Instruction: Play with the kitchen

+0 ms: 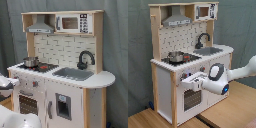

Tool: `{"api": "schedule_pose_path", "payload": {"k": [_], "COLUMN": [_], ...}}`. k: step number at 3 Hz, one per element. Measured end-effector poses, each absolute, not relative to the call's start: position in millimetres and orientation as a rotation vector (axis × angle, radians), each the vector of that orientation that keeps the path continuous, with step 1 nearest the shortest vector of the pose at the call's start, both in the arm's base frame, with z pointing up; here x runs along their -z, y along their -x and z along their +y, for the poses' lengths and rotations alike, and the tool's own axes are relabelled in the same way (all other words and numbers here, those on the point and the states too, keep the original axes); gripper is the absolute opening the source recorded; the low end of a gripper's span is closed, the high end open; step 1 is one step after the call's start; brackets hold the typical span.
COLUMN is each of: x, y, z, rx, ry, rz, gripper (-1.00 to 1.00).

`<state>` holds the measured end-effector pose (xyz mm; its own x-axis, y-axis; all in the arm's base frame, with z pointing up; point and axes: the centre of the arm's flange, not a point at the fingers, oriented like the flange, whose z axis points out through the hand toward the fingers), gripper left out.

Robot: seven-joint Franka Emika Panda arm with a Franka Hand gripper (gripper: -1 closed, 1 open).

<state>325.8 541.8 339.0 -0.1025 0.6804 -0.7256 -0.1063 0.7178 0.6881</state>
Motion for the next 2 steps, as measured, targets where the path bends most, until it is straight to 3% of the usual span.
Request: {"api": "schedule_pose_path", "payload": {"k": [2], "x": [-327.0], "y": [-348.7], "z": [543.2], "rx": [-0.723], "ry": [-0.542], "rz": [1.544], "gripper": [1.00]}}
